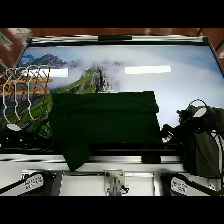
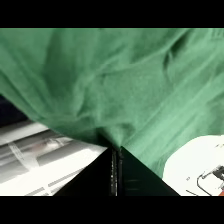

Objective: Fold the shirts.

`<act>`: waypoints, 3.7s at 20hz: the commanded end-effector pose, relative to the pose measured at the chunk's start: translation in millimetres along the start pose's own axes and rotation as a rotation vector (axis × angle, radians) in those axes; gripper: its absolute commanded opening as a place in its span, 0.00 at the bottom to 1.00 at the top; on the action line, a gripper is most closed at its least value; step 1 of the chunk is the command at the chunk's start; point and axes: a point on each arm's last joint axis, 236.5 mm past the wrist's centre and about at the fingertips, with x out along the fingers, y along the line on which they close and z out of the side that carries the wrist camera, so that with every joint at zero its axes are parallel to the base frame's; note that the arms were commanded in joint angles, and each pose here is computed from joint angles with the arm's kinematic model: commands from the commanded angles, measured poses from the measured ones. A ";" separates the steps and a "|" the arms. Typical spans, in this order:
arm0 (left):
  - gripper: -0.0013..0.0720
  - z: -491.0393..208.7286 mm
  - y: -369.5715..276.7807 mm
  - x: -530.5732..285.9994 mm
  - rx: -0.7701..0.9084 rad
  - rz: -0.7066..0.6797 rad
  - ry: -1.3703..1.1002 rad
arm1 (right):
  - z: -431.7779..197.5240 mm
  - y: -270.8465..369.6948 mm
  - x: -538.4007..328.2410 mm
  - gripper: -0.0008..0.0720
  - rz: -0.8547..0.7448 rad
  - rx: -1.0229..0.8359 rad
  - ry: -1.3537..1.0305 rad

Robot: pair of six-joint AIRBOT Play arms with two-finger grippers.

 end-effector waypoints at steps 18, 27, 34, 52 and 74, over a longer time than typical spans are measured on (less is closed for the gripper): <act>0.06 120.6 -53.0 -112.8 0.336 0.089 -0.296 | 96.0 62.1 -73.9 0.11 0.009 -0.113 -0.392; 0.06 240.4 -73.7 -134.9 0.328 0.064 -0.275 | 181.8 107.3 -89.3 0.11 0.034 -0.146 -0.505; 0.06 270.3 -42.9 -109.8 0.244 0.071 -0.233 | 226.5 137.3 -65.1 0.11 0.049 -0.189 -0.530; 0.61 289.3 -67.7 -131.3 0.288 0.080 -0.275 | 218.1 121.6 -84.0 0.91 0.181 -0.113 -0.472; 0.61 288.8 -102.8 -129.1 0.373 0.026 -0.289 | 209.7 122.2 -36.4 0.11 0.180 -0.204 -0.330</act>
